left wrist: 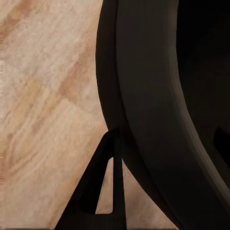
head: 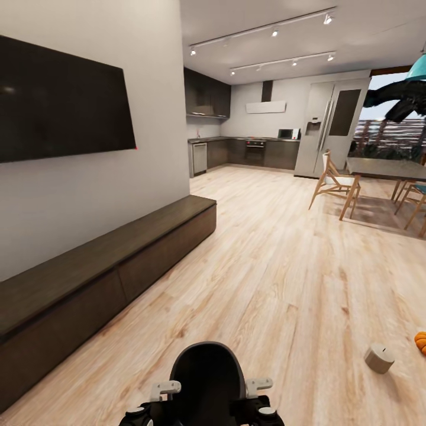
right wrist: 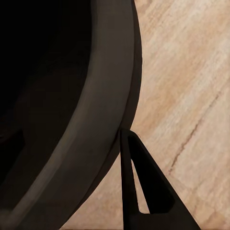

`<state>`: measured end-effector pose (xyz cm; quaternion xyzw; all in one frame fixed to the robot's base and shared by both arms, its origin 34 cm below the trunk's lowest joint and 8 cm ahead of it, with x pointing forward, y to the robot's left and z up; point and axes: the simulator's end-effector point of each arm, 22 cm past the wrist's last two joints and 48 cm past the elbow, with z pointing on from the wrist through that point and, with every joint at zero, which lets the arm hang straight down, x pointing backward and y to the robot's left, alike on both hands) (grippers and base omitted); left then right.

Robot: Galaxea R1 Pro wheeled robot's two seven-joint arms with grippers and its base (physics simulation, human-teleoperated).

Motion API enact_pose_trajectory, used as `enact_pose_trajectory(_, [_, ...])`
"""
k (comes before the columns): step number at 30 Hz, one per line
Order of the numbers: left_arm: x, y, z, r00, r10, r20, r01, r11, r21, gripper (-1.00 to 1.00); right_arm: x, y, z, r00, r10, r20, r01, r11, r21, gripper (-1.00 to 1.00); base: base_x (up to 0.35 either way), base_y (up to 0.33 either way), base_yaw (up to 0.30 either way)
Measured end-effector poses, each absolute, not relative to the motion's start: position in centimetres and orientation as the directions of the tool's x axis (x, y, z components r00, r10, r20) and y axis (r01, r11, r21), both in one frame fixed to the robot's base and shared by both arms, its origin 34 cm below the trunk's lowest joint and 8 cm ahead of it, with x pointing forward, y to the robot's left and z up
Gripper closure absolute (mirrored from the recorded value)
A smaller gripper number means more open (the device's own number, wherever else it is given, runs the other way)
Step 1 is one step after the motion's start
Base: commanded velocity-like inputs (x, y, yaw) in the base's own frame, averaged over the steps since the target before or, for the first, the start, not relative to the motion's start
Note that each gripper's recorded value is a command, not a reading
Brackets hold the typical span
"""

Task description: Place each of the two pumpkins and all three candles from the living room inside a cabinet in the living room (use any cabinet), then make sure every cabinet is closed, and position the cauldron so it is next to a table in the living room.

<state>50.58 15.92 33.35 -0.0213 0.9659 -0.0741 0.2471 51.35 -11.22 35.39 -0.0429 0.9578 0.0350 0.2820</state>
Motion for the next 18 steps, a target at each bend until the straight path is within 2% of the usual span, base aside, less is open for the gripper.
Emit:
enact_pose_trajectory(5, [50.55,15.96,33.35,-0.877,-0.074,-0.475,-0.001,0.989,-0.151,1.00,51.22,-11.20,35.27,-0.837,-0.058,-0.545,-0.099,0.994,0.047,1.00,-0.023,0.251,-0.034])
enact_pose_trajectory(9, [50.58,15.96,33.39,-0.876,-0.071,-0.476,0.001,0.989,-0.149,1.00,51.18,-11.19,35.25,-0.836,-0.055,-0.546,-0.097,0.994,0.049,1.00,0.174,0.215,0.070])
enact_pose_trajectory(13, [50.47,15.94,33.23,-0.878,-0.071,-0.473,0.001,0.989,-0.149,1.00,51.08,-11.21,35.08,-0.838,-0.054,-0.543,-0.096,0.994,0.049,1.00,0.140,0.055,-0.033])
enact_pose_trajectory(18, [50.25,15.92,32.91,-0.882,-0.072,-0.466,-0.002,0.989,-0.150,1.00,50.91,-11.24,34.79,-0.842,-0.056,-0.536,-0.097,0.994,0.049,1.00,0.023,0.006,-0.115])
